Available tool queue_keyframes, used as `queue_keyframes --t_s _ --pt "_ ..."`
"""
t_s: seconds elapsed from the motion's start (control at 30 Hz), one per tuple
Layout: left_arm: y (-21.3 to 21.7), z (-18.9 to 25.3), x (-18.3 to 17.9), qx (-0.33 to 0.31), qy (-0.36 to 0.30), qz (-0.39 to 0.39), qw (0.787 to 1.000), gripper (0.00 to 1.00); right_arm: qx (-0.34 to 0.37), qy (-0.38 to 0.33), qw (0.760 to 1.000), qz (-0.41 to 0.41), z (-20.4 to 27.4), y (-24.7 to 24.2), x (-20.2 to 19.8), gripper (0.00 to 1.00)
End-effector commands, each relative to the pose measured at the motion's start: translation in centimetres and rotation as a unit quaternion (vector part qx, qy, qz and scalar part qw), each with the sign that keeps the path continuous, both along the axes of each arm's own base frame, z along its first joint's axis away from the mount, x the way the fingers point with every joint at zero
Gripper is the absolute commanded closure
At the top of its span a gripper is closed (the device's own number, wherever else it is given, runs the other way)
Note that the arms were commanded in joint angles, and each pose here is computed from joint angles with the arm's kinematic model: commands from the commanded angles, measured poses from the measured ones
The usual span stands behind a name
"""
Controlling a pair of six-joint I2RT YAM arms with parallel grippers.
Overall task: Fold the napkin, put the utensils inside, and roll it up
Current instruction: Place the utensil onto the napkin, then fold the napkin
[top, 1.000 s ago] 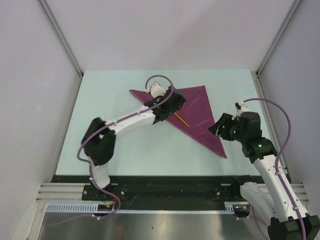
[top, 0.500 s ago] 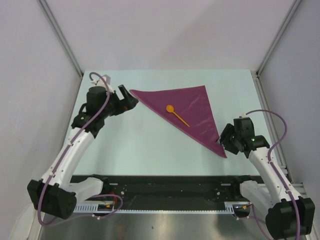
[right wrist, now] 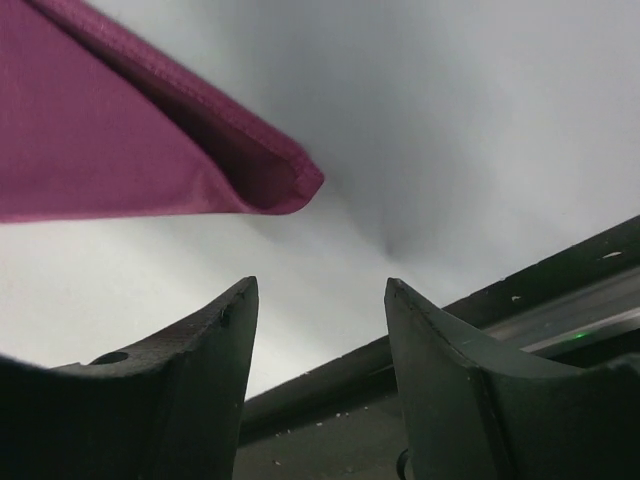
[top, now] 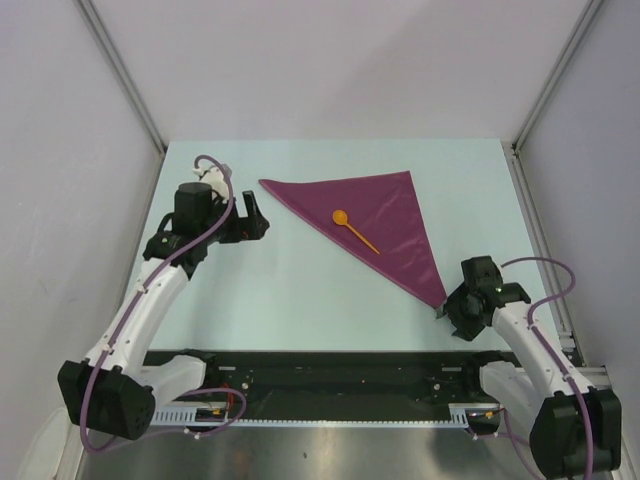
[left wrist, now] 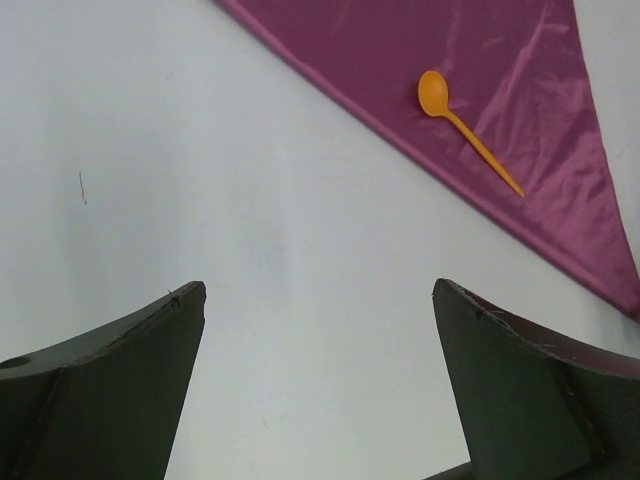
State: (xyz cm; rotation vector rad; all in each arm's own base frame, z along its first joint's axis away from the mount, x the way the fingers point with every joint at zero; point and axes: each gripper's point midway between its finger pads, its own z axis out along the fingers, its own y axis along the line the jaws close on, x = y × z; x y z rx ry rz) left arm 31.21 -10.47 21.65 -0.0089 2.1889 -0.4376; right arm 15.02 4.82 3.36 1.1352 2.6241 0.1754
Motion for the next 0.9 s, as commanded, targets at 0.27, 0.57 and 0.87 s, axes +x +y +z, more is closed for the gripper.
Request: queue_keyframes --t_s 0.27,0.57,0.87 --pt "0.0 -0.9 0.4 0.010 -0.003 -0.012 1.000 0.00 -0.016 -0.040 0.996 -0.081 -0.2 -2.1 2.7 0.44" --pt "-0.2 -1.0 0.4 0.007 -0.002 -0.016 1.000 0.00 -0.013 -0.049 0.995 -0.081 -0.4 -2.4 3.5 0.45" --pt "0.1 -1.0 0.4 0.012 -0.002 -0.011 1.000 0.00 -0.021 -0.047 0.996 -0.077 -0.9 -2.7 3.5 0.49"
